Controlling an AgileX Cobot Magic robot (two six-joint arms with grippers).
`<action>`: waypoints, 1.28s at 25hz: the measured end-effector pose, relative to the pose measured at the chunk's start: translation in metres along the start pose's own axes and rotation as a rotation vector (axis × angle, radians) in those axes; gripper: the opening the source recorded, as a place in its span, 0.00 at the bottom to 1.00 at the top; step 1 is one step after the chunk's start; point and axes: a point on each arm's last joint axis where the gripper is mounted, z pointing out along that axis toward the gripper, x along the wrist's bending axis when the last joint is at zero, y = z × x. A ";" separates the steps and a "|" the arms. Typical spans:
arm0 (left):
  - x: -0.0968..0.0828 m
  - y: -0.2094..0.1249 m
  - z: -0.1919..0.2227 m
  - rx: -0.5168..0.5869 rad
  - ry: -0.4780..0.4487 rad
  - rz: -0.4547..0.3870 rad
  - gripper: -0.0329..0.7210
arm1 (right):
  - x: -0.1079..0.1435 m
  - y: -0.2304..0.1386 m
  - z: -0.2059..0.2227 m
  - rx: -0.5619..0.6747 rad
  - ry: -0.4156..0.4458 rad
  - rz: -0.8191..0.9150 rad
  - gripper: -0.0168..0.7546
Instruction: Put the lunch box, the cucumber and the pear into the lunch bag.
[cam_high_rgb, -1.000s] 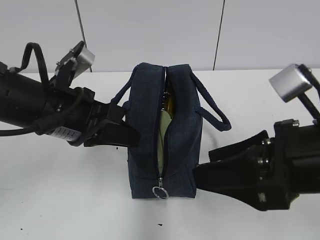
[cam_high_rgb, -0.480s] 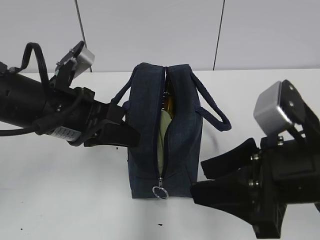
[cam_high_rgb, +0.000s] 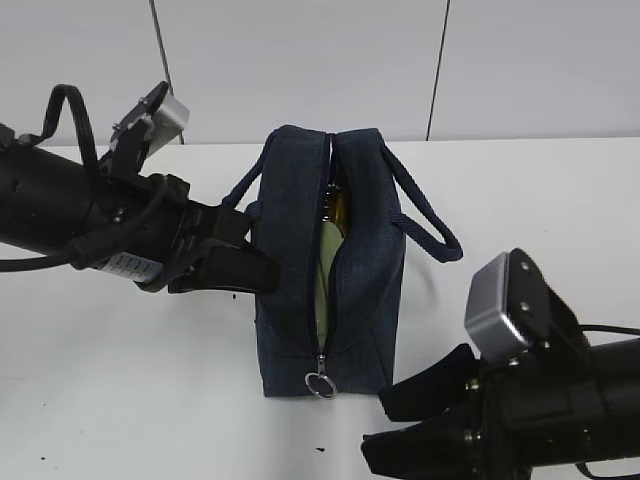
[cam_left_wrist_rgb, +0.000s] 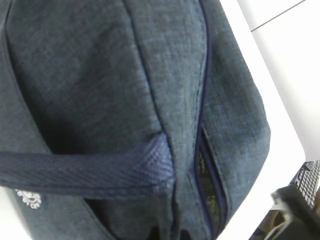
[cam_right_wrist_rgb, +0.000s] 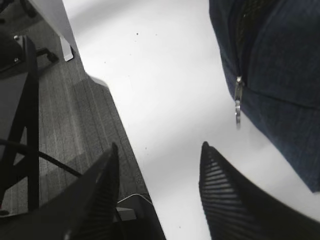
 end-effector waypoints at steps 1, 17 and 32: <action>0.000 0.000 0.000 0.000 0.000 0.000 0.03 | -0.003 -0.006 0.005 0.019 0.013 0.015 0.53; -0.001 0.000 0.000 -0.002 -0.016 -0.014 0.03 | -0.045 -0.022 0.052 0.083 0.086 0.096 0.47; -0.002 0.001 0.000 -0.006 -0.025 -0.023 0.03 | -0.067 -0.012 0.070 0.090 0.048 0.114 0.47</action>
